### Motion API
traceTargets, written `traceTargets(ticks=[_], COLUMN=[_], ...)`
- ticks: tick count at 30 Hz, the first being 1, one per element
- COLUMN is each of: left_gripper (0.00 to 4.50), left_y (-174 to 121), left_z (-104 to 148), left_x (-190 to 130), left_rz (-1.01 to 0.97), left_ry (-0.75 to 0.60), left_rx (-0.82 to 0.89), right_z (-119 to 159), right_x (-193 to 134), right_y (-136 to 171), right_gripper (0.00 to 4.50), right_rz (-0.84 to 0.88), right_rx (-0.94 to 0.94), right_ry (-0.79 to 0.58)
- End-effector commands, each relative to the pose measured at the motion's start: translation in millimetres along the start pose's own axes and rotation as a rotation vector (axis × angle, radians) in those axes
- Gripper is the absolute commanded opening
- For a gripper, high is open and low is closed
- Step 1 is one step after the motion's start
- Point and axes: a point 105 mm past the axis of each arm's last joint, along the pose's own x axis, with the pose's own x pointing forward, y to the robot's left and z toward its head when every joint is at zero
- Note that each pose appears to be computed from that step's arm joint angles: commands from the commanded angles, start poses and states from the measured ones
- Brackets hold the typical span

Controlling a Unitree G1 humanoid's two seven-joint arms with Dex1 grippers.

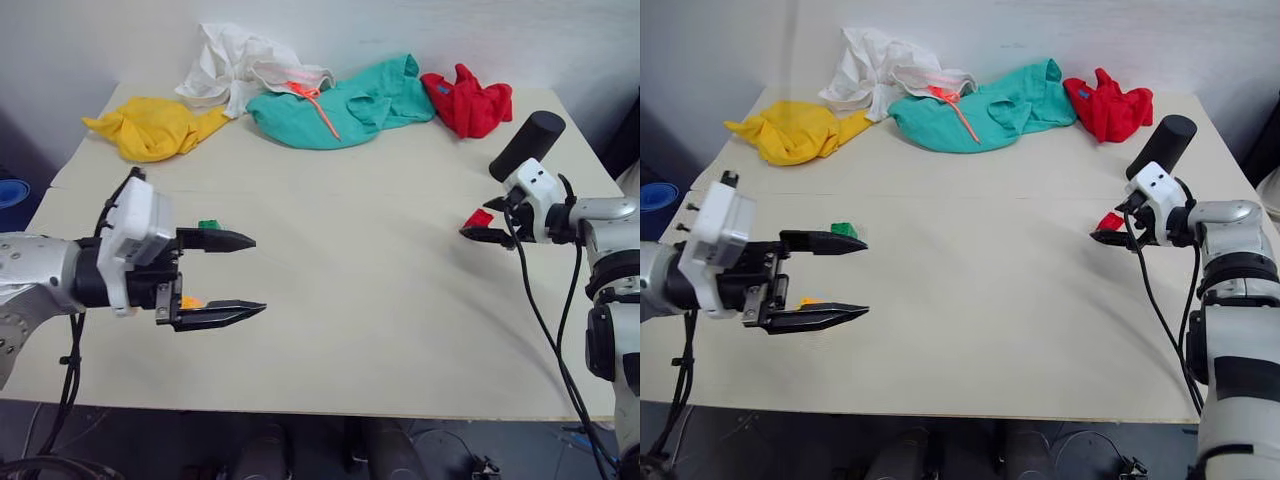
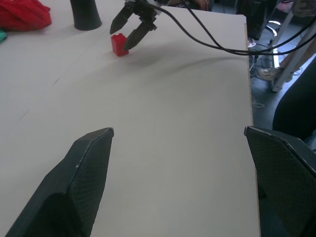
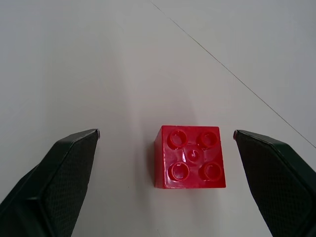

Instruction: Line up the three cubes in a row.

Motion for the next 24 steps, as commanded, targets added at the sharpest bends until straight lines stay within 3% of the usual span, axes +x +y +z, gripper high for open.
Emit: traceTargets(ticks=[1, 5, 12, 19, 22, 24], left_gripper=[4.46, 4.50, 4.50, 4.50, 4.50, 4.50], left_y=[-5, -6, -1, -9, -17, -21], left_z=[11, 20, 21, 15, 0, -7], left_x=[4, 8, 10, 12, 16, 19], left_rz=[-0.050, -0.083, -0.088, -0.154, -0.214, -0.241], left_ry=[-0.028, -0.038, -0.038, -0.014, 0.045, 0.066], left_rx=[0.021, 0.049, 0.065, 0.050, 0.058, 0.070], right_z=[4, 3, 0, 26, 16, 8], right_x=[1, 6, 6, -11, -26, -33], right_y=[-5, -3, 5, 48, 114, 150], right_gripper=[4.50, 3.98, 1.51, 1.47, 1.47, 1.47], right_rz=[-0.038, -0.046, 0.028, 0.429, 0.663, 0.727], right_rx=[-0.014, 0.004, -0.010, -0.134, -0.280, -0.342], right_ry=[0.003, -0.005, -0.009, -0.123, -0.117, -0.116])
